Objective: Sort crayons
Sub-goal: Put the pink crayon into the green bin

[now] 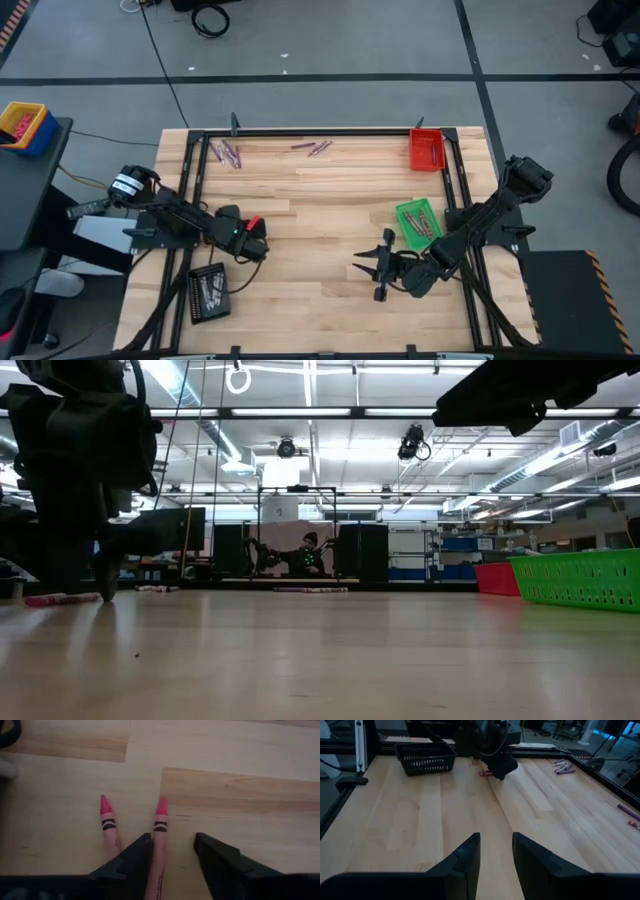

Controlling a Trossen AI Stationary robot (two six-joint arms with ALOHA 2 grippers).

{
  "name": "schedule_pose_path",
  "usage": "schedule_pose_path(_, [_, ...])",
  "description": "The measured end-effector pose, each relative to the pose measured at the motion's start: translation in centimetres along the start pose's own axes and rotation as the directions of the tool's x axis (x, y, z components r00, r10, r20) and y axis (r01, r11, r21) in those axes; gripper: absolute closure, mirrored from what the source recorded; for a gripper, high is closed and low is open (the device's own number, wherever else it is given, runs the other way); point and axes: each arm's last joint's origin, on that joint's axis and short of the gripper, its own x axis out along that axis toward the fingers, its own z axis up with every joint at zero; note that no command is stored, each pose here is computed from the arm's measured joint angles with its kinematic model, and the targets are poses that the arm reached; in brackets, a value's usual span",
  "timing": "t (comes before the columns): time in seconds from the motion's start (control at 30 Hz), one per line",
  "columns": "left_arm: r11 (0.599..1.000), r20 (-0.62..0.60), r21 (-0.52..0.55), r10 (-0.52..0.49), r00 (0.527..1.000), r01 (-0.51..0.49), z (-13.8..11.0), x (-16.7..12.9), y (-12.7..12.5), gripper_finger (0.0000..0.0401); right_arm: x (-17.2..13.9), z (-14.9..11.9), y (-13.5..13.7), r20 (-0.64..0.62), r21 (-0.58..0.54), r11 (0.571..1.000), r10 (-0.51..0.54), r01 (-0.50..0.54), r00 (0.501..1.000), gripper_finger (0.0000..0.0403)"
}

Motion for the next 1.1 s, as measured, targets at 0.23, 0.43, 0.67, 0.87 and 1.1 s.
schedule_pose_path(0.23, [1.000, -0.004, -0.001, -0.026, 1.000, 0.026, -0.2, 0.0, -0.2, 0.0349, -0.1, 0.2, 0.2, 0.004, 0.012, 0.999, 0.053, -0.053, 0.999, 0.0285])
schedule_pose_path(0.43, [0.977, 0.065, 0.023, -0.211, 0.975, 0.210, -1.1, -0.3, -1.0, 0.0384, -0.5, 0.5, 1.0, 0.010, -0.084, 0.978, 0.191, -0.190, 0.981, 0.0285])
schedule_pose_path(0.67, [0.646, 0.210, 0.102, -0.758, 0.618, 0.757, -3.8, -4.8, -5.7, 0.0370, 0.2, 0.3, 0.8, -0.030, -0.073, 0.964, 0.255, -0.257, 0.966, 0.0285])
schedule_pose_path(0.87, [0.333, 0.295, 0.391, -0.929, 0.225, 0.858, -4.1, -10.2, -8.5, 0.0373, 1.7, 0.1, 0.2, -0.034, 0.045, 0.969, 0.246, -0.245, 0.969, 0.0285])
schedule_pose_path(1.1, [0.194, 0.218, 0.620, -0.973, 0.070, 0.760, -6.2, -11.9, -12.2, 0.0373, 3.7, 0.6, 0.1, 0.066, 0.131, 0.943, 0.299, -0.305, 0.952, 0.0264])
